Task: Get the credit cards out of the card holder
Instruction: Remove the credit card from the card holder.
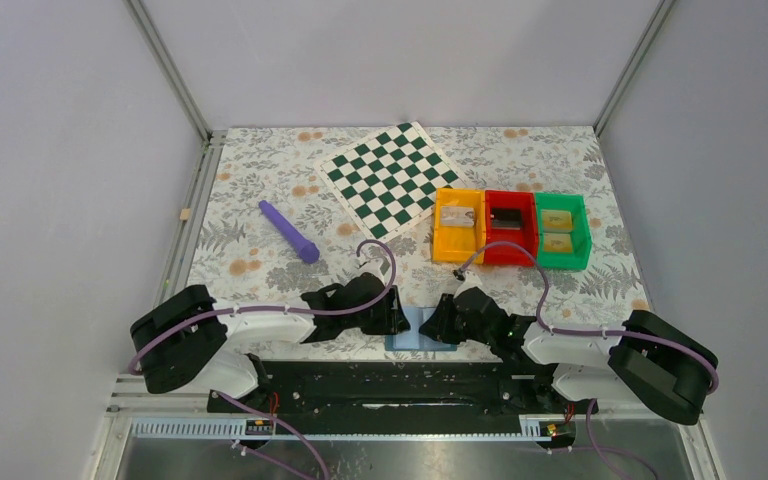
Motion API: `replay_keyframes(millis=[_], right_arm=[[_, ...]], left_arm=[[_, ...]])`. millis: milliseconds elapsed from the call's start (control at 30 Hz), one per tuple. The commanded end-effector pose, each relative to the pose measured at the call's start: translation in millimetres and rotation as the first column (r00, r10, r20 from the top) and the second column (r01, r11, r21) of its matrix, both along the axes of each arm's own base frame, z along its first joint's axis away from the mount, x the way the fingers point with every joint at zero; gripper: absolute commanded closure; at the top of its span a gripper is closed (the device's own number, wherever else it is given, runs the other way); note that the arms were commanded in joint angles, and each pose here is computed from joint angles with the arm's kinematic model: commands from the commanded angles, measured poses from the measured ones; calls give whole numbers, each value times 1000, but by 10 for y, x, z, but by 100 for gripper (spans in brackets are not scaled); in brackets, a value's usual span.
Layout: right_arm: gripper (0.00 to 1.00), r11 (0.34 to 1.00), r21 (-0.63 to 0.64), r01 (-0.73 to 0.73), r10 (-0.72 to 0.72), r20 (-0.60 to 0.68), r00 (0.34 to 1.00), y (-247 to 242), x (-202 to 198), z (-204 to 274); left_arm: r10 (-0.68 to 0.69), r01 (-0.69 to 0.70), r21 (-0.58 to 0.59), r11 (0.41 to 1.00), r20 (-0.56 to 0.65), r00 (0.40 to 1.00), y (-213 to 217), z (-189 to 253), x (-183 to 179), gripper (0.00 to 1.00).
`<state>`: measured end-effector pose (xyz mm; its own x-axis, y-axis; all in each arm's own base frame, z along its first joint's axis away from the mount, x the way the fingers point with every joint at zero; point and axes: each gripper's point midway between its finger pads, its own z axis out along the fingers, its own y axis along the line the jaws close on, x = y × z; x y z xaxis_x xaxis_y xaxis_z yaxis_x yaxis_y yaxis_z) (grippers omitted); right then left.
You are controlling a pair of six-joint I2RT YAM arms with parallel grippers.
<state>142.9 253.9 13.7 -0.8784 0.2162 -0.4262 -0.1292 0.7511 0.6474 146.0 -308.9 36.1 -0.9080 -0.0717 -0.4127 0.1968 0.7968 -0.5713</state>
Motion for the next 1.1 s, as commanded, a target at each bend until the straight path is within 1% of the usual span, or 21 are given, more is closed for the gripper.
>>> replay_keyframes(millis=[0, 233, 333, 667, 867, 1067], right_arm=[[76, 993, -116, -29, 22, -64, 998, -192, -158, -277], [75, 994, -102, -32, 27, -47, 999, -149, -125, -237], [73, 995, -78, -57, 53, -57, 997, -100, -158, -208], [70, 995, -62, -74, 71, -47, 996, -79, -172, -170], [60, 994, -33, -106, 105, -29, 994, -9, -177, -85], [50, 992, -21, -125, 124, -15, 992, 22, -178, -35]], left_arm=[[-52, 56, -134, 989, 40, 998, -308, 319, 0, 52], [-66, 74, -179, 981, 53, 996, -369, 454, -43, 52], [-73, 84, -190, 978, 61, 995, -397, 496, -48, 52], [-91, 103, -206, 973, 65, 994, -454, 504, -72, 52], [-98, 120, -235, 965, 100, 990, -484, 632, -61, 52], [-101, 120, -219, 968, 99, 990, -511, 588, -36, 52]])
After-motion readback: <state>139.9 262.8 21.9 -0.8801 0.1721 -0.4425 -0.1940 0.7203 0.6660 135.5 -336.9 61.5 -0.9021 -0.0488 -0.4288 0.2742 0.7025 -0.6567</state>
